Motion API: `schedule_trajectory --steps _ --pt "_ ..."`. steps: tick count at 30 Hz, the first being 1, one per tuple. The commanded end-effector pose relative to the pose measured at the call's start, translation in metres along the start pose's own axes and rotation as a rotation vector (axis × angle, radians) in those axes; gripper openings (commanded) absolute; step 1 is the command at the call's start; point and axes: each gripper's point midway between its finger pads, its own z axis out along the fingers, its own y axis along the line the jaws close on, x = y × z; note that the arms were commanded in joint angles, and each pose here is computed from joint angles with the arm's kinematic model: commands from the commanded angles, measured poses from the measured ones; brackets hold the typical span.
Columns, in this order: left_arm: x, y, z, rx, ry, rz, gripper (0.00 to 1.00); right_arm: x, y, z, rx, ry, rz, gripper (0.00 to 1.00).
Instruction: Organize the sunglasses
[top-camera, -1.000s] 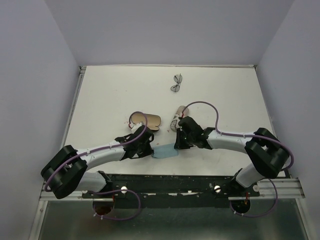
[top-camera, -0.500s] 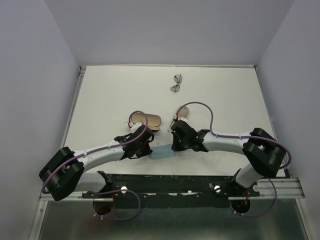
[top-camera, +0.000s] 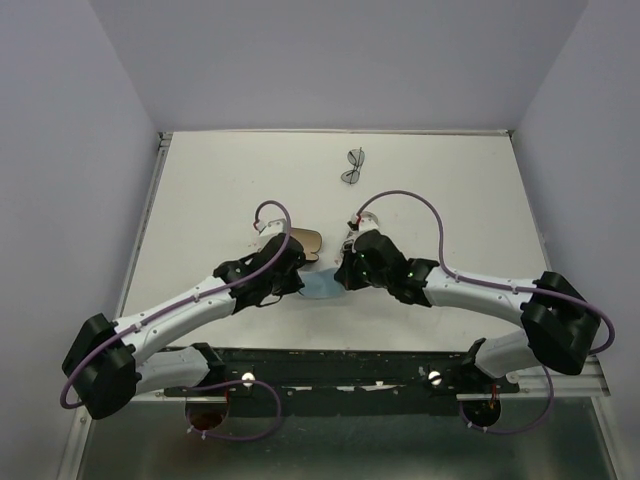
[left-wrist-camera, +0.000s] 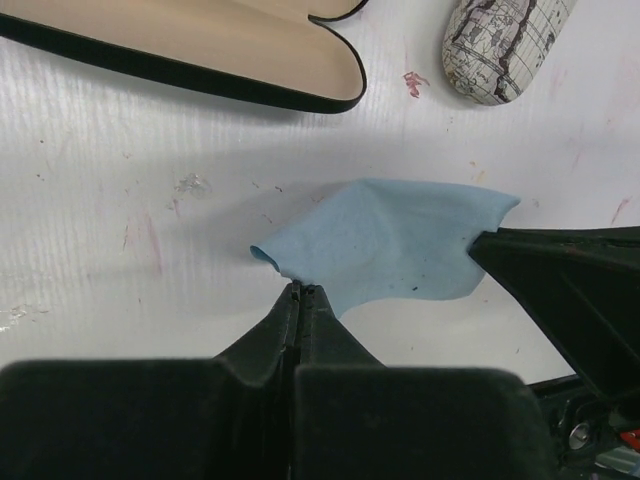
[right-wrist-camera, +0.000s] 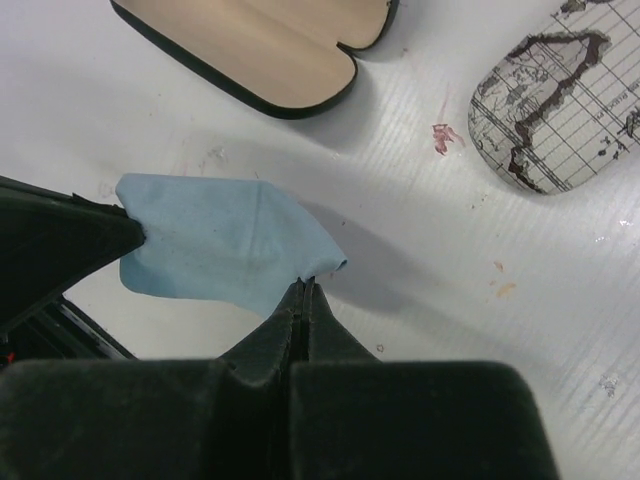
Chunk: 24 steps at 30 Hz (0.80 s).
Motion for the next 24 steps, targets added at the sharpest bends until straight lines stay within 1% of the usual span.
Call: schedule_trajectory --steps 1,6,9,12,14,18,21,24 --pt "-0.017 0.008 -0.013 -0.058 -0.061 0.062 0.0 -0.033 0.021 -0.007 -0.062 -0.104 -0.027 0.01" --pt "-0.04 0.006 -0.022 -0.081 -0.122 0.126 0.0 -0.058 0.029 -0.008 -0.073 -0.196 -0.017 0.01" --pt "-0.057 0.005 -0.02 -0.078 -0.161 0.169 0.0 -0.08 0.037 -0.007 -0.087 -0.281 -0.013 0.01" --pt "-0.076 0.0 -0.016 -0.051 -0.175 0.194 0.0 -0.1 0.045 -0.002 -0.094 -0.347 -0.012 0.01" --pt "-0.091 -0.002 -0.014 -0.039 -0.181 0.205 0.0 -0.114 0.045 0.004 -0.067 -0.388 -0.005 0.01" --pt "-0.114 0.002 -0.007 -0.058 -0.192 0.247 0.0 -0.129 0.042 0.025 0.0 -0.421 -0.009 0.01" --pt "-0.129 0.007 0.001 -0.091 -0.197 0.298 0.0 -0.138 0.045 0.037 0.011 -0.452 -0.007 0.01" --pt "-0.141 0.013 0.012 -0.116 -0.182 0.313 0.0 -0.142 0.045 0.052 0.027 -0.454 -0.012 0.01"
